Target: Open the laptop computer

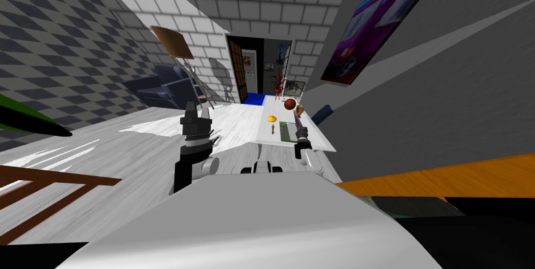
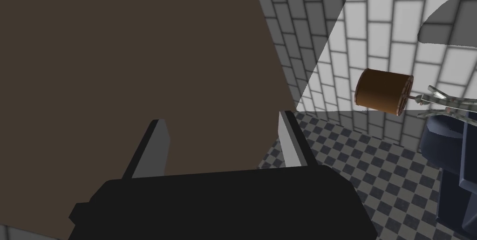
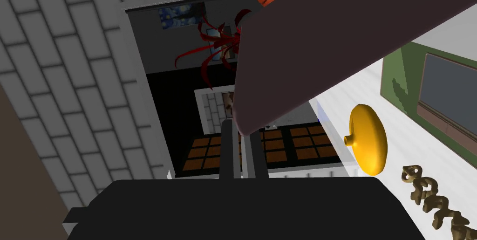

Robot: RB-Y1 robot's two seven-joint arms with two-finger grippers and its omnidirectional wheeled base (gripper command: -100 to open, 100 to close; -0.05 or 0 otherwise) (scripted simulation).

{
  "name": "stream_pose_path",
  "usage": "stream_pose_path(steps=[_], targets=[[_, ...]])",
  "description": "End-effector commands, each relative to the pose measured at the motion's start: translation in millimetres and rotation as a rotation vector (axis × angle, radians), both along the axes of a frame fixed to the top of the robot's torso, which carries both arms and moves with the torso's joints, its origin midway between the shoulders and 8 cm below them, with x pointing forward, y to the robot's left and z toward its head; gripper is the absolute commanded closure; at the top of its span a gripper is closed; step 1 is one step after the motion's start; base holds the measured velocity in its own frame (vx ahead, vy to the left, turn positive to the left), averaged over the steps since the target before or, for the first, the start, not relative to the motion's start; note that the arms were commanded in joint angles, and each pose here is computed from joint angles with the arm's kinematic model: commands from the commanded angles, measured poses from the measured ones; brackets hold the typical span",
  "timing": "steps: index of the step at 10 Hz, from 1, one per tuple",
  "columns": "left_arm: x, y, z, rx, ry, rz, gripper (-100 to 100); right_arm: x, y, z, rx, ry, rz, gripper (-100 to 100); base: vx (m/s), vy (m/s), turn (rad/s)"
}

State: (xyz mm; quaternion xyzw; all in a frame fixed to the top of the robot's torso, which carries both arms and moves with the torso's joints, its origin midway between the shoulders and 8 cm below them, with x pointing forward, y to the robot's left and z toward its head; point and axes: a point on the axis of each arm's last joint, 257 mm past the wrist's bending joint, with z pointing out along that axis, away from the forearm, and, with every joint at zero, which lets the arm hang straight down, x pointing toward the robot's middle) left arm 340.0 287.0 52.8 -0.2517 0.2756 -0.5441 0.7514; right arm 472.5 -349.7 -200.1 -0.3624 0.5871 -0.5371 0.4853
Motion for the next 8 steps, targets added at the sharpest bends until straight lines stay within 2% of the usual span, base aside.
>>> stream_pose_path(steps=[1,2,4,6,7,8], targets=[[0.0,0.0,0.0,0.0,0.0,0.0,0,2.2,-4.4,-19.5,-0.008,0.038,-0.036,100,-0.018,-0.027,0.018],[0.0,0.0,0.0,0.0,0.0,0.0,0,15.0,5.9,-13.7,0.008,0.019,-0.047,100,-0.053,-0.053,0.102],[0.0,0.1,-0.1,0.0,0.0,0.0,0,11.1,-1.3,-37.1,-0.028,0.072,-0.074,100,-0.038,-0.055,0.037],[0.0,0.1,-0.1,0.0,0.0,0.0,0,11.1,-1.3,-37.1,-0.028,0.072,-0.074,100,0.003,-0.003,-0.01],[0.0,0.1,-0.1,0.0,0.0,0.0,0,22.5,8.6,-38.0,-0.047,0.073,-0.09,100,-0.041,-0.055,0.151],[0.0,0.0,0.0,0.0,0.0,0.0,0,19.4,3.7,-50.5,-0.054,0.099,-0.109,100,-0.051,-0.06,0.106]])
